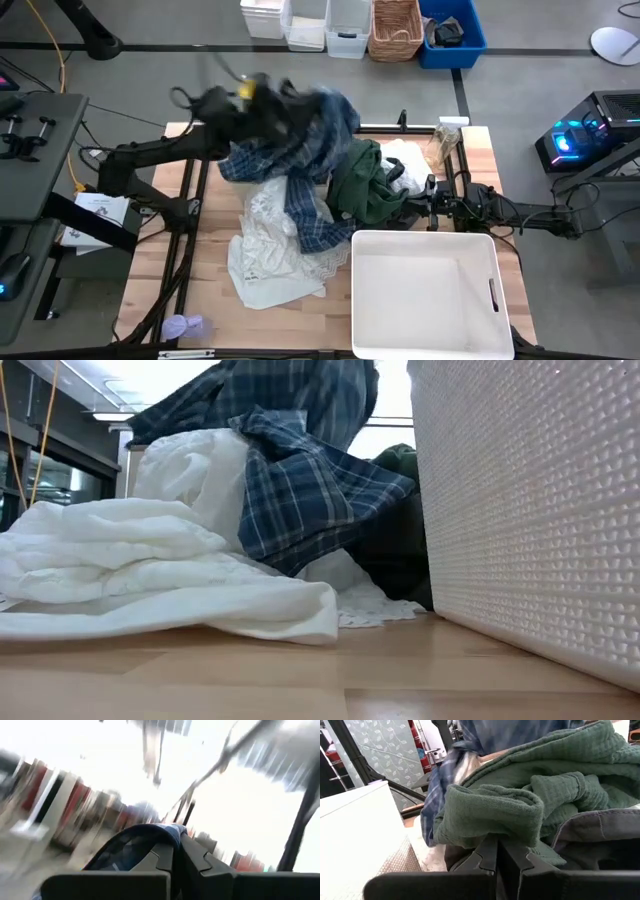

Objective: Sort clothes
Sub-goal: Put the dark blue long sleeve polo into the laundry organizer

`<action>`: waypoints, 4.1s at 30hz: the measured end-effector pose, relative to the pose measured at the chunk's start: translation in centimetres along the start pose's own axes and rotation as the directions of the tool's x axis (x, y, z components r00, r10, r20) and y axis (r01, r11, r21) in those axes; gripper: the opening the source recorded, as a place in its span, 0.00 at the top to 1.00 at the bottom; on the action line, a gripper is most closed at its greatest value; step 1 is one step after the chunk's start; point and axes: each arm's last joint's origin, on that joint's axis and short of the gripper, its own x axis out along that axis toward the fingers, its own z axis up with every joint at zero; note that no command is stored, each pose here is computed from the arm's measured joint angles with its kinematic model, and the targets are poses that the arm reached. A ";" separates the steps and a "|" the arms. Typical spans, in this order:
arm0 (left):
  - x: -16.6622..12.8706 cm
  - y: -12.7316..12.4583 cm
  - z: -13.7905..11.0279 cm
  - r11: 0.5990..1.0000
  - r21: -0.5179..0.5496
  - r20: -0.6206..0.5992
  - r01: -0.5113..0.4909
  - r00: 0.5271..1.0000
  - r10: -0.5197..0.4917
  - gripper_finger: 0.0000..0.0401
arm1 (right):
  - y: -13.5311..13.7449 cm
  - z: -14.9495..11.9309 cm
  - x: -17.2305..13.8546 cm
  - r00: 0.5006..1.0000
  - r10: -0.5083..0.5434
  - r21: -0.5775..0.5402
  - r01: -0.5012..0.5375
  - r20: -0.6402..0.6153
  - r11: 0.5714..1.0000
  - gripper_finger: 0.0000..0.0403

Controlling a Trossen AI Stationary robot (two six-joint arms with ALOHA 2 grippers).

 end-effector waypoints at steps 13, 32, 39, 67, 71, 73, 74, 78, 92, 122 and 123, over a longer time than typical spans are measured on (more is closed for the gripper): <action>-12.6 8.4 -0.6 0.934 -0.113 0.272 -0.339 0.893 0.358 1.00 | 0.0 0.0 0.0 1.000 0.000 0.000 0.000 0.000 1.000 1.00; -16.7 12.7 -7.4 0.502 0.468 -0.650 -0.727 0.102 0.753 1.00 | 0.0 0.0 0.0 1.000 0.000 0.000 0.000 0.000 1.000 1.00; -13.4 14.7 -8.0 0.533 0.715 -0.674 -0.453 -0.241 0.698 0.99 | 0.0 0.0 0.0 1.000 0.000 0.000 0.000 0.000 1.000 1.00; -4.7 3.4 -2.0 0.921 0.379 -0.925 0.095 0.073 0.373 0.33 | 0.0 0.0 0.0 1.000 0.000 0.000 0.000 0.000 1.000 1.00; -4.2 -2.9 -5.9 0.758 0.386 -0.908 0.526 0.069 0.414 0.32 | 0.0 0.0 0.0 1.000 -0.001 0.000 0.001 0.000 1.000 1.00; -4.4 -5.7 -7.9 0.598 0.388 -0.875 0.701 0.078 0.477 0.32 | 0.0 0.0 0.0 1.000 0.000 0.000 0.000 0.000 1.000 1.00; -4.5 -7.0 -8.8 0.514 0.383 -0.858 0.767 0.089 0.506 0.32 | 0.0 0.0 0.0 1.000 0.000 0.000 0.000 0.000 1.000 1.00; -4.5 -9.9 -12.2 0.330 0.352 -0.826 0.876 0.124 0.551 0.32 | 0.0 0.0 0.0 1.000 0.000 0.000 0.000 0.000 1.000 1.00; -3.3 -6.4 -20.0 0.263 0.275 -0.644 0.925 -0.026 0.765 0.32 | 0.0 0.0 0.0 1.000 0.000 0.000 0.000 0.000 1.000 1.00; -0.9 -9.3 -4.6 0.484 0.672 -0.740 0.561 0.474 0.477 1.00 | 0.0 0.0 0.0 1.000 0.000 0.000 0.000 0.000 1.000 1.00; -1.1 -9.2 -2.4 0.470 0.736 -0.676 0.487 0.544 0.496 1.00 | 0.0 0.0 0.0 1.000 0.000 0.000 0.000 0.001 1.000 1.00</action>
